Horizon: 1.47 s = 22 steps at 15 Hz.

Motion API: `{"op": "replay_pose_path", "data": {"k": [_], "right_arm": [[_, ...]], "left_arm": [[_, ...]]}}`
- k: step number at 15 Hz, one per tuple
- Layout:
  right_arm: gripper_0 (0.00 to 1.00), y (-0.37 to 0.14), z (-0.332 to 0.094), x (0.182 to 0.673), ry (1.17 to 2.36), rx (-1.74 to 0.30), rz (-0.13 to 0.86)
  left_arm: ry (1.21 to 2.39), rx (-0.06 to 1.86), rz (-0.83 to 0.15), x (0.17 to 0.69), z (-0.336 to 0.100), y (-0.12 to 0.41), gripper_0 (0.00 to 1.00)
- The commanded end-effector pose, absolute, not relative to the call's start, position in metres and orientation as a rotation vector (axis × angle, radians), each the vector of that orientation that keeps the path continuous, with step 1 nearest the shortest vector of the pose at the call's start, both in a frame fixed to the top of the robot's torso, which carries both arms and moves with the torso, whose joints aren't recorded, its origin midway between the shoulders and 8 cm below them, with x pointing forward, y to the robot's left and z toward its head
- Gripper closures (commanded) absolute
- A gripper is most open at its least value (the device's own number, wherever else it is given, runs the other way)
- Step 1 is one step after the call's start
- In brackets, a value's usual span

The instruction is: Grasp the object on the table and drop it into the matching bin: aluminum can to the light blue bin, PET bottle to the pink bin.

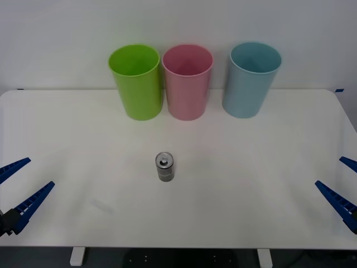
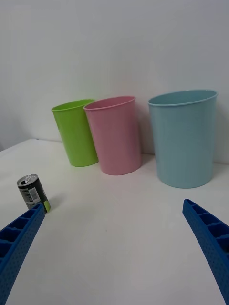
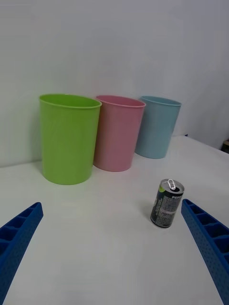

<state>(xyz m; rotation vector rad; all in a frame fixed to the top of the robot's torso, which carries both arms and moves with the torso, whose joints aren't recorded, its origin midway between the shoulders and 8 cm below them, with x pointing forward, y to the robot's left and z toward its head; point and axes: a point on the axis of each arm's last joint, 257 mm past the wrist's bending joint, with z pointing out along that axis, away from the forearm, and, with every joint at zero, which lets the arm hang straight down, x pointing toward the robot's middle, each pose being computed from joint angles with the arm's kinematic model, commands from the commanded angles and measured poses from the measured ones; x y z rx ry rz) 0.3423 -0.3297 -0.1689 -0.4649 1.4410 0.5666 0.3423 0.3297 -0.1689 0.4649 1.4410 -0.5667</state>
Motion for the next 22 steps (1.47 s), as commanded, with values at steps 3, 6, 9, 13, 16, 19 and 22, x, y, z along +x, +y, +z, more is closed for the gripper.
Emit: {"op": "replay_pose_path", "data": {"k": [3, 6, 9, 13, 16, 19, 22], "right_arm": [[0.0, -0.326, -0.176, 0.339, 1.442, -0.433, 0.585], [0.0, -0.32, -0.172, 0.337, 1.43, -0.446, 0.596], [0.0, -0.31, -0.177, 0.339, 1.434, -0.468, 0.604], [0.0, -0.287, -0.19, 0.344, 1.446, -0.542, 0.61], [0.0, -0.264, -0.201, 0.349, 1.452, -0.622, 0.613], [0.0, -0.238, -0.212, 0.353, 1.45, -0.686, 0.629], [0.0, -0.212, -0.221, 0.358, 1.445, -0.711, 0.64]], "left_arm": [[1.441, 0.465, -0.567, 0.342, -0.169, 0.33, 0.0], [1.441, 0.465, -0.567, 0.342, -0.169, 0.33, 0.0], [1.441, 0.465, -0.567, 0.342, -0.169, 0.33, 0.0], [1.441, 0.465, -0.567, 0.342, -0.169, 0.33, 0.0], [1.441, 0.465, -0.567, 0.342, -0.169, 0.33, 0.0], [1.441, 0.465, -0.567, 0.342, -0.169, 0.33, 0.0], [1.441, 0.465, -0.567, 0.342, -0.169, 0.33, 0.0]]}}
